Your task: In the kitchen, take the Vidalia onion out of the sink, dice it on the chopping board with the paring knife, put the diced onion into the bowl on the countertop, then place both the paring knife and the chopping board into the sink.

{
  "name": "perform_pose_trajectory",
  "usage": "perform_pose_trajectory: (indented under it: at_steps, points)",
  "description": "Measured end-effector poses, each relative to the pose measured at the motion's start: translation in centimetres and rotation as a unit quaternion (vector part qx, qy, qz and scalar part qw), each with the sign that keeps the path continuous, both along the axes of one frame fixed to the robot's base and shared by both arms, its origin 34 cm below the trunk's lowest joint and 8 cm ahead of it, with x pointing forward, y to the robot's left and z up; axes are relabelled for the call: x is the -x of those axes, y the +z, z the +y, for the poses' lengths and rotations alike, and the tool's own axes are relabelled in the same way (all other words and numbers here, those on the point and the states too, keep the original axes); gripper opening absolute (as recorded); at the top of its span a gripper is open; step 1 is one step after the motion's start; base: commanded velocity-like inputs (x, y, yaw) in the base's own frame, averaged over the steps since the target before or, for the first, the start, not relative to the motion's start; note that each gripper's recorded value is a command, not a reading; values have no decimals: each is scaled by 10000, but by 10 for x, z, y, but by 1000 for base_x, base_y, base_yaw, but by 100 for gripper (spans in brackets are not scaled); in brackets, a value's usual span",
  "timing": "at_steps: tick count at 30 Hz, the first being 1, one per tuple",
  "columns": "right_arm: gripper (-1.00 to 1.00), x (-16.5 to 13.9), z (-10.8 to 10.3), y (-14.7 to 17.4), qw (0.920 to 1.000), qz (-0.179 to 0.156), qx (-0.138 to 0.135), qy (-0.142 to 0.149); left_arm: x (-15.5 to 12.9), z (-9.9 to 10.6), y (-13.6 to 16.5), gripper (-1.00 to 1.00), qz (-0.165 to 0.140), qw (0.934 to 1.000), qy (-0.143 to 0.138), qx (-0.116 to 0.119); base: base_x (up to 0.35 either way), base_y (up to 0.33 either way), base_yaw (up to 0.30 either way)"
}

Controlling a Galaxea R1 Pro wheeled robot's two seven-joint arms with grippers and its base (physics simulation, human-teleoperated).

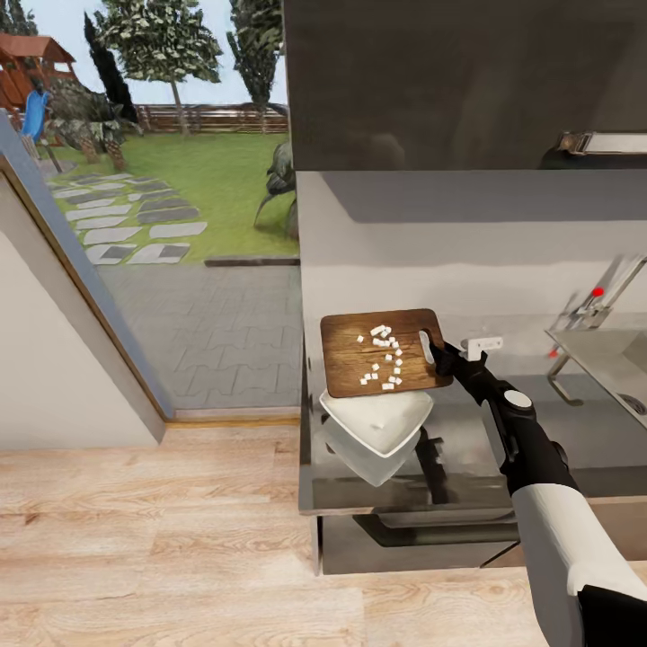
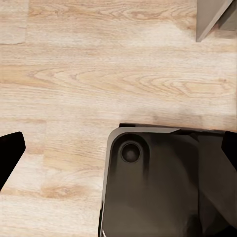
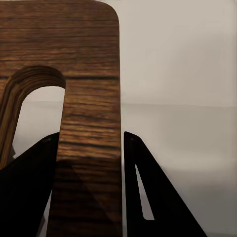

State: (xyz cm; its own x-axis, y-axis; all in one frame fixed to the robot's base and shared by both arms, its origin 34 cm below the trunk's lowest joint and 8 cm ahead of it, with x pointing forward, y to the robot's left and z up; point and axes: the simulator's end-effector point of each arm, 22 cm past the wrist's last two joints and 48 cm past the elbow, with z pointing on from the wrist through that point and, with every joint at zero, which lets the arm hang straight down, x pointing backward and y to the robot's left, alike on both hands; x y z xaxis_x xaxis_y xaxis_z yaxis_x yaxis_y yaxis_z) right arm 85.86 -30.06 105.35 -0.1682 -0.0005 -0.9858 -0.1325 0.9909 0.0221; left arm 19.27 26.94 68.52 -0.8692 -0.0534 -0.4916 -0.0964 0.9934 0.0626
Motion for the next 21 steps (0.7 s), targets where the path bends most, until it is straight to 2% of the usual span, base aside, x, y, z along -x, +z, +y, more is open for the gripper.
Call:
perform_pose_trajectory:
  at_steps: [10,16,21]
  points:
    - [-100,0,-1,0,10000,-1,2,-12,0,0,0,100,-1,10000,2,-1,10,2,0]
    - [-100,0,-1,0,10000,-2,5,-13,0,0,0,100,-1,10000,1,-1,221,50,0]
    - [-100,0,-1,0,10000,-1,3,-13,0,0,0,100,0,10000,2,-1,55,8,0]
